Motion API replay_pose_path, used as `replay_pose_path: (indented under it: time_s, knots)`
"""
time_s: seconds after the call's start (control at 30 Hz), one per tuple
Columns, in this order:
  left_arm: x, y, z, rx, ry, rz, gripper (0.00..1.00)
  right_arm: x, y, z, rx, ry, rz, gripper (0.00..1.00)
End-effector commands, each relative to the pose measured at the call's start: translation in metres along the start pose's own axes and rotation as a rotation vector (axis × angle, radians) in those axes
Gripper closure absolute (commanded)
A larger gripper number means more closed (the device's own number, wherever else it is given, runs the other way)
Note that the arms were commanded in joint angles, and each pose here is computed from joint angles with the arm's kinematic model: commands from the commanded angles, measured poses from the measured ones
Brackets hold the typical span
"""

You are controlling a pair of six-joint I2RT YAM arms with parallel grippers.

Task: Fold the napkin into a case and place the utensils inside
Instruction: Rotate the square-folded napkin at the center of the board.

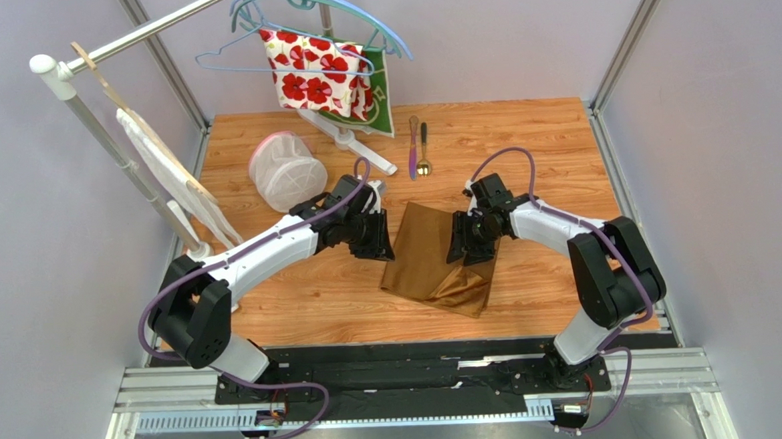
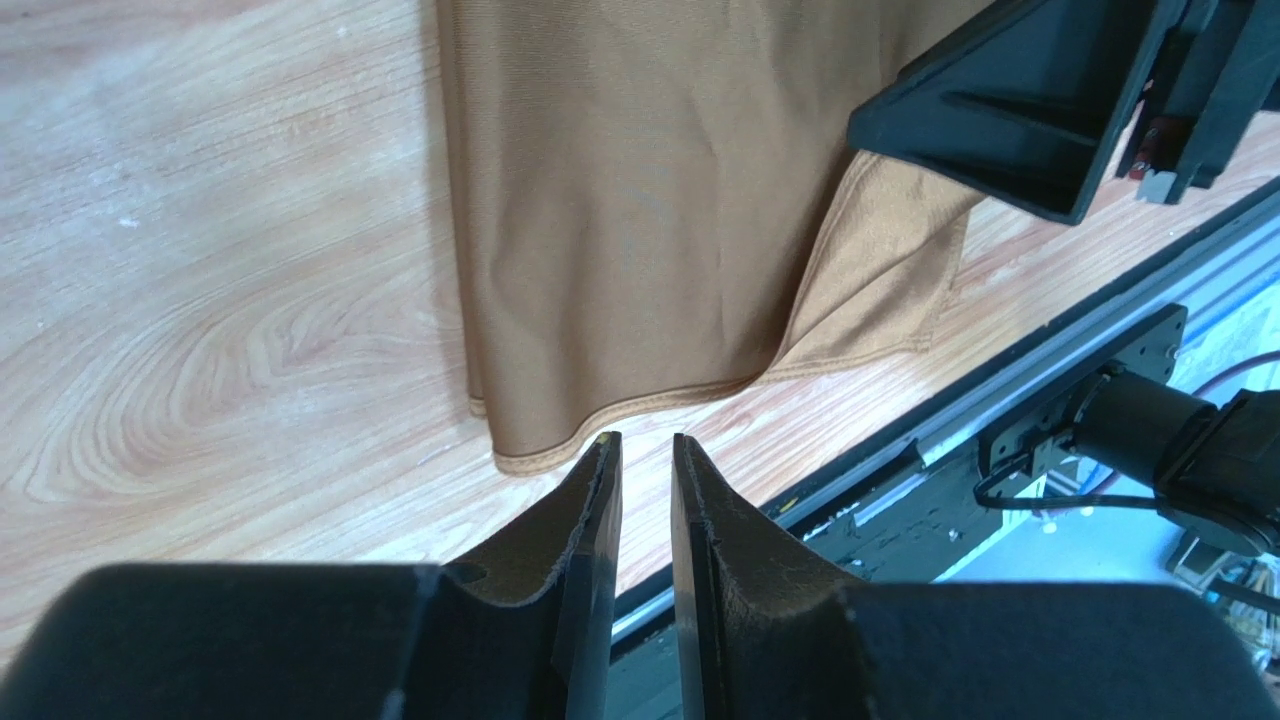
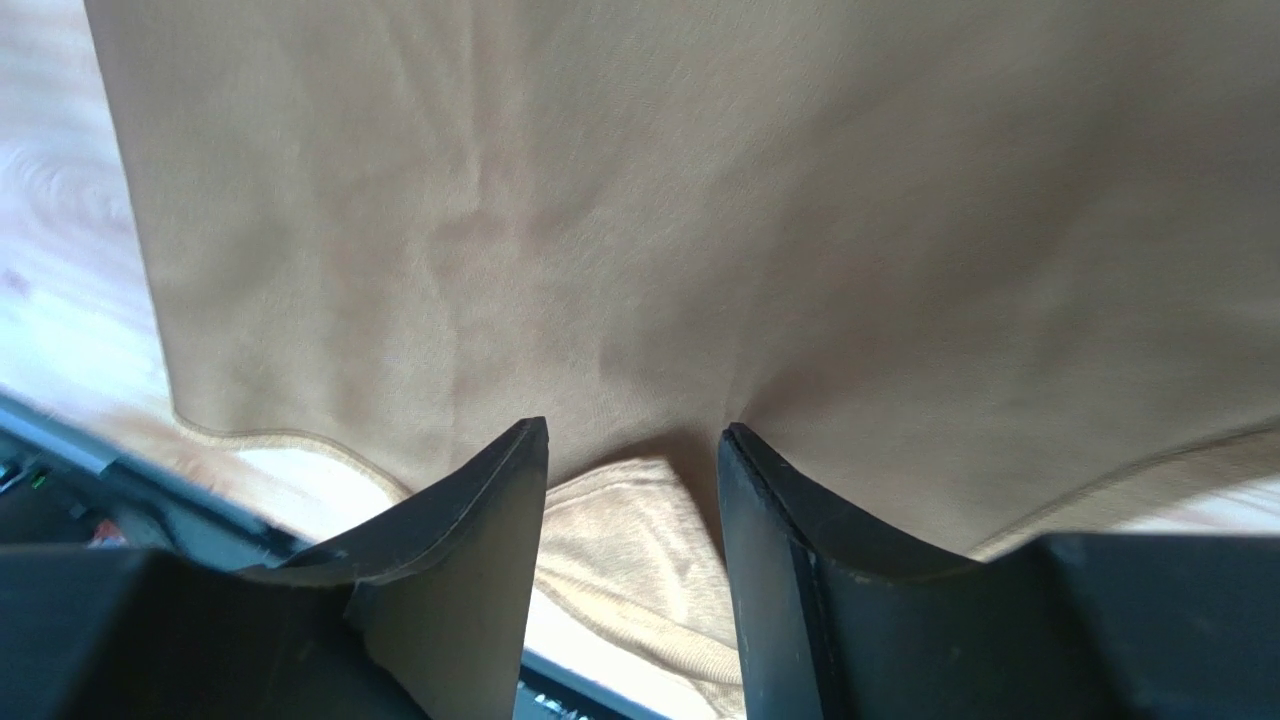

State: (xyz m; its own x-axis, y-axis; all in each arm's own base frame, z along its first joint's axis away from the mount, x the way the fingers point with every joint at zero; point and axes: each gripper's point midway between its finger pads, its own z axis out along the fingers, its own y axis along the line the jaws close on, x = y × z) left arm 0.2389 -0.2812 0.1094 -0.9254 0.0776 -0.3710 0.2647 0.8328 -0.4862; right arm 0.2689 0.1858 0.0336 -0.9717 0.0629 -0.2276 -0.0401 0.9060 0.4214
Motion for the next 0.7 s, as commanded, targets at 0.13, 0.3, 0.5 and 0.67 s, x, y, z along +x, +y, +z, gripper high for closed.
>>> replay_pose_path:
  time_s: [0.13, 0.3, 0.5, 0.67]
  knots:
    - [-0.012, 0.001, -0.023, 0.041, -0.055, 0.008, 0.72, 0.028, 0.018, -0.009, -0.141, 0.048, 0.031, 0.51]
    - [-0.016, 0.004, -0.025, 0.045, -0.044, 0.021, 0.62, 0.082, 0.005, -0.034, -0.139, 0.091, 0.091, 0.51]
    - [-0.015, 0.009, -0.003, 0.045, 0.011, 0.026, 0.55, 0.088, 0.014, -0.063, -0.209, -0.03, 0.089, 0.48]
    - [-0.013, 0.012, 0.009, 0.046, 0.045, 0.03, 0.52, 0.085, -0.002, -0.065, -0.117, -0.052, 0.125, 0.47]
